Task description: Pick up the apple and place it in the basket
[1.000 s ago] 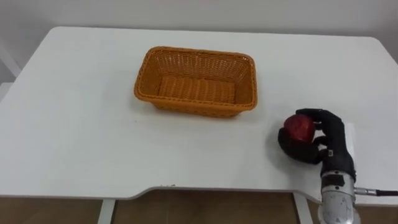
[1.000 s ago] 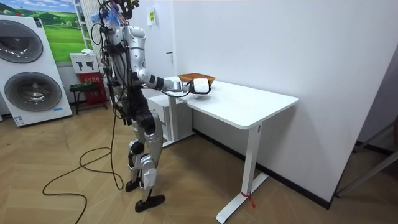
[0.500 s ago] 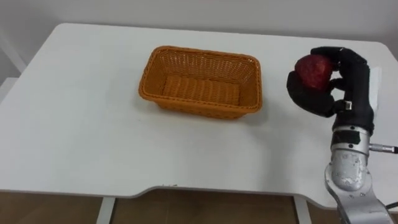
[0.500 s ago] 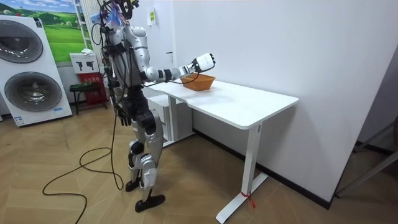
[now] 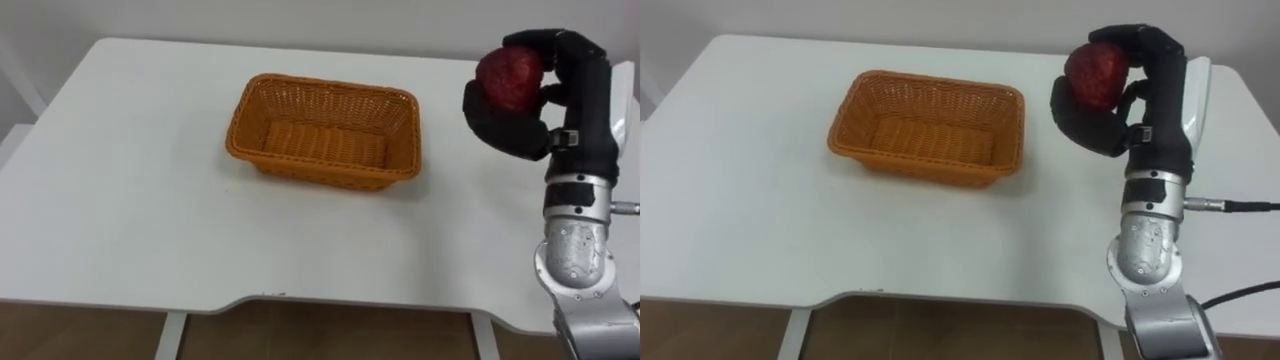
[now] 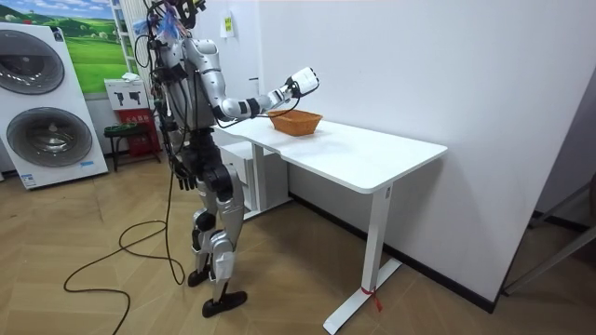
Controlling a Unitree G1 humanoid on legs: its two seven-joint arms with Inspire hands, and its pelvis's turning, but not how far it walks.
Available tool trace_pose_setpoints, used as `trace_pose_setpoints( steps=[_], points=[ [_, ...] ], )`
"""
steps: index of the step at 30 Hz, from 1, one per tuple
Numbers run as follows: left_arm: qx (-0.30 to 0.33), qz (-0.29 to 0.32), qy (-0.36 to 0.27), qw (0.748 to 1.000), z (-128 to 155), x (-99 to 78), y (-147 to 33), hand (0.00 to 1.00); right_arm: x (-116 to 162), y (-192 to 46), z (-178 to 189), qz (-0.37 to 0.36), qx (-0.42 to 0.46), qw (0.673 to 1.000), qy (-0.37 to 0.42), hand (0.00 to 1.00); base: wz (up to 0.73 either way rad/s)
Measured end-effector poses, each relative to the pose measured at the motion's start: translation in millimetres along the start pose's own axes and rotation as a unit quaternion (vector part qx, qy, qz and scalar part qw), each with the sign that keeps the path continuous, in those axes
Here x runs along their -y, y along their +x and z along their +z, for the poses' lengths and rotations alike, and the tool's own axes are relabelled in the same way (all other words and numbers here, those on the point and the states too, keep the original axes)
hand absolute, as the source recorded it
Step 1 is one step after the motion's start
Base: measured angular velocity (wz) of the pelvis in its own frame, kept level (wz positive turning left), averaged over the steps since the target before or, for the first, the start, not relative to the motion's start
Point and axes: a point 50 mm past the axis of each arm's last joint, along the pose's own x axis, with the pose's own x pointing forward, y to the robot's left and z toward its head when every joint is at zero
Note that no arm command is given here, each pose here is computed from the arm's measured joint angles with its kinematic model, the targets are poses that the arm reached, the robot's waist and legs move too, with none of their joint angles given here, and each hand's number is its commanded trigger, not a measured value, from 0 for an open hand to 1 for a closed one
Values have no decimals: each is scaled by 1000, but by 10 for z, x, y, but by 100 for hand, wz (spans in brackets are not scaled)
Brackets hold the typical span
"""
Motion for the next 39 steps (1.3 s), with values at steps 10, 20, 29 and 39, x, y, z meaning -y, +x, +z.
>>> trace_pose_setpoints(
  steps=[10,20,29,39],
  points=[
    [5,-12,0,1000,49,-1,6,0,-117,174,146,42,22,999,6,100,0],
    [2,-24,1,1000,55,8,8,0,-148,182,137,58,14,998,3,0,4],
    [3,-21,11,1000,88,-16,15,0,-215,159,88,75,-1,997,-5,0,0],
    [14,-9,11,1000,146,-48,18,0,-259,139,72,101,2,995,-18,0,0]
  ],
)
